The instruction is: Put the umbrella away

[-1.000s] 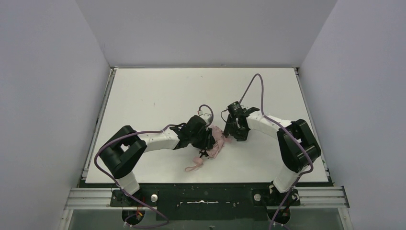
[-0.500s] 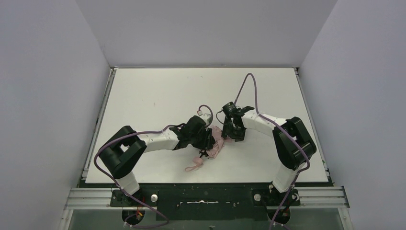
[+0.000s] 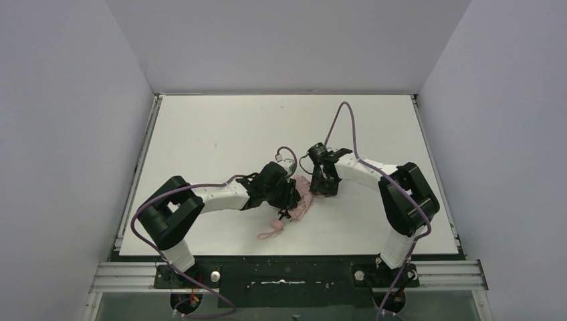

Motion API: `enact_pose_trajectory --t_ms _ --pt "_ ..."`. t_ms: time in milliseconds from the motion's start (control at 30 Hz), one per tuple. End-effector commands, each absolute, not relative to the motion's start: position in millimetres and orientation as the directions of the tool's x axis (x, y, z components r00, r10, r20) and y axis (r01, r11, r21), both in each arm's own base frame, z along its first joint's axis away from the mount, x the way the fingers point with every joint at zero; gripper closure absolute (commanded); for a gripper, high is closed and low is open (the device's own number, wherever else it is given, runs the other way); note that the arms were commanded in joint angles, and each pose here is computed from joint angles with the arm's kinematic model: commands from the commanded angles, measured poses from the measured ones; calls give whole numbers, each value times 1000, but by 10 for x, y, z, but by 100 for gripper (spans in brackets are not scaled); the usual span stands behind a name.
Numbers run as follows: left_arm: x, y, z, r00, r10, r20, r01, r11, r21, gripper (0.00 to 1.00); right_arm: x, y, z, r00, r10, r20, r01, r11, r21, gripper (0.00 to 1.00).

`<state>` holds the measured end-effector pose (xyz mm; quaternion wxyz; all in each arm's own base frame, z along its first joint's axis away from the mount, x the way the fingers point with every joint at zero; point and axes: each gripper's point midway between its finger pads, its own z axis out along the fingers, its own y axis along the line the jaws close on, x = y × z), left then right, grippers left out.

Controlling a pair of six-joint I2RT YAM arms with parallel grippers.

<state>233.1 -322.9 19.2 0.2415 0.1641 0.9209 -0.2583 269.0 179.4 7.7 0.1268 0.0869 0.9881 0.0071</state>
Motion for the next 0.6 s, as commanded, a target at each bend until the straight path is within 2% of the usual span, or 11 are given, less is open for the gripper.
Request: enact_pose_trajectory --t_ms 0,200,367,500,567 --pt "1958 -2546 -395 -897 286 -337 368 906 -210 100 2170 1568 -488 -986 154 -68 160 983 -86 63" --pt "1952 -2518 -405 -897 285 -337 366 908 -205 100 2048 1503 -655 -983 178 -44 181 979 -93 73" --pt "1952 -2496 -411 -896 289 -337 368 909 -198 100 1956 1470 -744 -978 207 -16 207 976 -64 88" --pt "1947 -2487 -424 -897 290 -333 366 910 -194 100 2024 1499 -724 -975 216 -60 218 976 -18 100" --pt "1949 -2478 -429 -897 291 -333 366 911 -190 100 2109 1579 -661 -973 208 -100 205 978 41 100"
